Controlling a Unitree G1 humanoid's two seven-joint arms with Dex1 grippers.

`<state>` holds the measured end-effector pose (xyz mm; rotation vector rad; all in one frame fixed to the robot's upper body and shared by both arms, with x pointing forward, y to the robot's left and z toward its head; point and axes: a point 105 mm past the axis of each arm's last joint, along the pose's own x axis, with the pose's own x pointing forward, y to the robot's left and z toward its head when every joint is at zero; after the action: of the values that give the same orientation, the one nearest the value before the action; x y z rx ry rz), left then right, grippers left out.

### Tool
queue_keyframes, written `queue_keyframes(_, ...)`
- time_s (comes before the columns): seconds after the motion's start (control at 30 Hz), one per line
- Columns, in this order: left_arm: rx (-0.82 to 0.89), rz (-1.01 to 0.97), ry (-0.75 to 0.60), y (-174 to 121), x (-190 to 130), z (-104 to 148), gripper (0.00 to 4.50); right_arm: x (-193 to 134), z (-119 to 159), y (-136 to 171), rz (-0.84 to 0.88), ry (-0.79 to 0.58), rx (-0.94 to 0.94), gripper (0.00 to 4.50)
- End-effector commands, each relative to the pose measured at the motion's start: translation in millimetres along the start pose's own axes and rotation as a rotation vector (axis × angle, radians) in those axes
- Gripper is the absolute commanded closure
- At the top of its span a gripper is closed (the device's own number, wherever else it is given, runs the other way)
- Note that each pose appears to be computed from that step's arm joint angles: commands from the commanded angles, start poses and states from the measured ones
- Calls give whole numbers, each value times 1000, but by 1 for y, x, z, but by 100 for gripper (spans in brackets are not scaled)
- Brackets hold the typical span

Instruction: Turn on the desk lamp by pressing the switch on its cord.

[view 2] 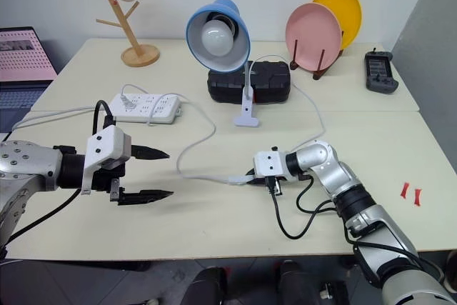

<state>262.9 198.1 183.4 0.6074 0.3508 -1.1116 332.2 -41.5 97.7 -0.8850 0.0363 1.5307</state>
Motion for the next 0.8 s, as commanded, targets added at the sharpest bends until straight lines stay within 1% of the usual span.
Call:
queue_keyframes(0.03, 19, 21, -33, 1, -3, 10, 0, -6, 6, -8, -19, -12, -22, 413)
queue_keyframes(0.07, -4, 26, -44, 1, -3, 10, 0, -9, 8, -11, -23, -28, 18, 413)
queue_keyframes(0.1, -55, 33, -74, 0, -2, 11, 0, -13, 13, -15, -33, -62, 101, 413)
queue_keyframes(0.17, -348, 50, -280, 1, 2, 21, 0, -27, 28, -27, -38, -174, 366, 413)
queue_keyframes(0.2, -438, 41, -337, -3, 5, 23, 0, -33, 34, -30, -21, -213, 477, 413)
queue_keyframes(0.27, -532, 30, -410, -14, 14, 27, 0, -44, 41, -31, 17, -252, 626, 413)
queue_keyframes(0.3, -558, 33, -434, -17, 16, 30, 0, -47, 43, -30, 27, -260, 667, 413)
queue_keyframes(0.43, -747, 70, -670, -16, 34, 50, 0, -63, 52, -44, 38, -358, 940, 413)
queue_keyframes(0.63, -952, 36, -843, -22, 55, 63, 0, -75, 69, -36, 172, -424, 1120, 413)
queue_keyframes(0.7, -1013, -10, -890, -27, 61, 67, 0, -78, 73, -32, 212, -437, 1153, 413)
queue_keyframes(0.8, -1069, -41, -923, -28, 66, 69, 0, -82, 79, -25, 252, -443, 1163, 413)
